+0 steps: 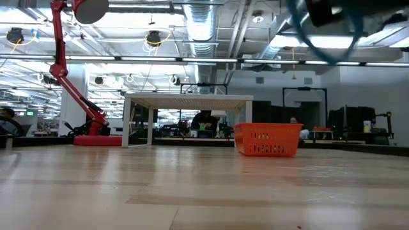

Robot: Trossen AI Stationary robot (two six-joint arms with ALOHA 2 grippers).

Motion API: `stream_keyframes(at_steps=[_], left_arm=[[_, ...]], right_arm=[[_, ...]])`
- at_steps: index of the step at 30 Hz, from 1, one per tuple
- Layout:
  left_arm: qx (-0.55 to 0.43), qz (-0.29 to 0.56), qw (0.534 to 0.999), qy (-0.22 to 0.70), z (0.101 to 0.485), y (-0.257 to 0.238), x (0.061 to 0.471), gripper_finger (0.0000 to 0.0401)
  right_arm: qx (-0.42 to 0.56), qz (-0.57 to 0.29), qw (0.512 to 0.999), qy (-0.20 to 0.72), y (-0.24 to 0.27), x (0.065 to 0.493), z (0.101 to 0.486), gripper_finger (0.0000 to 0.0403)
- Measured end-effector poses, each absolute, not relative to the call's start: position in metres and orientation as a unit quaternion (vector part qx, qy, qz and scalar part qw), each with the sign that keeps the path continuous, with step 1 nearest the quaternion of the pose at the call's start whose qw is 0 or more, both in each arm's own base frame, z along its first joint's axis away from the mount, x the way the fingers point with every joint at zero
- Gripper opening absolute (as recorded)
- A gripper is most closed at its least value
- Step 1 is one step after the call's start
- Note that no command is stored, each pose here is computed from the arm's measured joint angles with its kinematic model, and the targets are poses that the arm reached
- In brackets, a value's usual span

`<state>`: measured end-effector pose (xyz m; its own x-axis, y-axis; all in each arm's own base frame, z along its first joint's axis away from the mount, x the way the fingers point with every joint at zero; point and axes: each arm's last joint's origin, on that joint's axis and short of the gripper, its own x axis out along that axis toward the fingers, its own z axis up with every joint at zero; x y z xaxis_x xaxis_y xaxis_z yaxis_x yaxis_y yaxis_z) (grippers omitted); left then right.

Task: Pick & Place Office Desk Supplies
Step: Put the blue rubber band into the blue bin

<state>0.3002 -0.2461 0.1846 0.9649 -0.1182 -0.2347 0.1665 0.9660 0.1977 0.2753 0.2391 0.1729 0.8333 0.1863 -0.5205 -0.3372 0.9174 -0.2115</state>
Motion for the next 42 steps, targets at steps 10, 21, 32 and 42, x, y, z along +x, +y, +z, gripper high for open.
stream_keyframes(at_steps=[10, 21, 32, 42], left_arm=[[0.096, -0.042, 0.991, 0.089, 0.163, -0.225, 0.33, 0.026], [0.071, -0.096, 0.989, 0.082, 0.168, -0.227, 0.337, 0.0235], [0.057, -0.102, 0.99, 0.083, 0.169, -0.226, 0.339, 0.0237], [0.055, -0.104, 0.99, 0.081, 0.17, -0.226, 0.339, 0.0232]], right_arm=[[-0.16, 0.158, 0.952, 0.209, 0.245, 0.277, 0.181, 0.0], [-0.169, 0.162, 0.95, 0.206, 0.246, 0.277, 0.182, 0.0], [-0.176, 0.162, 0.955, 0.177, 0.245, 0.281, 0.187, 0.0], [-0.173, 0.153, 0.959, 0.166, 0.242, 0.285, 0.189, 0.0]])
